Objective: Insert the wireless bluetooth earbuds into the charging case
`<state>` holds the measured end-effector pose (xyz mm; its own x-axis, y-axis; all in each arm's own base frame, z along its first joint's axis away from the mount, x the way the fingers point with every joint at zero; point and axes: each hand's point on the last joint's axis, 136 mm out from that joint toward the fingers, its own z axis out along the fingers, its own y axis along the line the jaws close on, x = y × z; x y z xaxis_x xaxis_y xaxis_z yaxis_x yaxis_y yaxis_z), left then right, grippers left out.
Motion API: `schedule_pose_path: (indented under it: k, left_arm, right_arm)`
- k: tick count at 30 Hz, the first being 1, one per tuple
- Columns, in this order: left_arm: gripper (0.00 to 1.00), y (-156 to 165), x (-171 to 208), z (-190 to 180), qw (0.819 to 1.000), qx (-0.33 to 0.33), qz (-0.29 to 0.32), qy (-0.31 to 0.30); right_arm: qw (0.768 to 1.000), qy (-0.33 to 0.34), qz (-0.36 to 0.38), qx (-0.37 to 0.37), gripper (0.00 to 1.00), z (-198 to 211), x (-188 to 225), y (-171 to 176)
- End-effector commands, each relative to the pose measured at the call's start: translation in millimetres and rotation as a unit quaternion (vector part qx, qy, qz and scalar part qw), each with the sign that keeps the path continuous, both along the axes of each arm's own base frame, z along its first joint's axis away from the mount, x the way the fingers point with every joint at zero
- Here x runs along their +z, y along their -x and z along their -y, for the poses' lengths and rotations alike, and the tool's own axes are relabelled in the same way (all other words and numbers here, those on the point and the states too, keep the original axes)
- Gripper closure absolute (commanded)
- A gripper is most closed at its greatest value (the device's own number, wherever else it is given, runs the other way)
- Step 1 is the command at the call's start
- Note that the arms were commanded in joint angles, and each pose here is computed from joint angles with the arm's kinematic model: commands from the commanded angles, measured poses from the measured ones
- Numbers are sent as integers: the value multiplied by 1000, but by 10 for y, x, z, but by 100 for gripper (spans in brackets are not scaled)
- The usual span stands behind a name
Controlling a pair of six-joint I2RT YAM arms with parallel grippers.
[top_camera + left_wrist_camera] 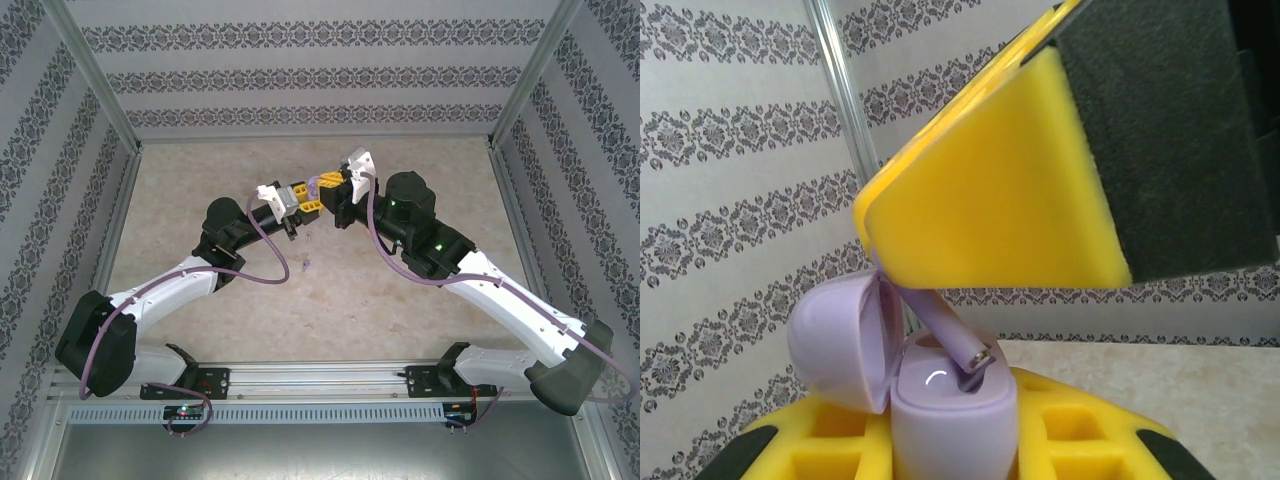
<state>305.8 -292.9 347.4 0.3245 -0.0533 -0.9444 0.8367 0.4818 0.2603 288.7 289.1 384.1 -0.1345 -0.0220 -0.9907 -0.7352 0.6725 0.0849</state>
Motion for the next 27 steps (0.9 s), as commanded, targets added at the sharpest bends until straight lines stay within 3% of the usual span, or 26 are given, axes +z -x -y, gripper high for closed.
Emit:
schedule_pose_path:
  k: [1,17,27]
  left_arm:
    - [100,169,439,-8,998,-13,56,31]
    - [100,161,560,-47,997,-8,53,58]
    - [100,113,593,-89,996,9,51,71]
  right_arm:
    - [999,30,-9,-18,88,69,-209,-45]
    - [988,146,36,-20,92,-96,-602,136]
    - [989,145,22,-28,93,-15,-804,243]
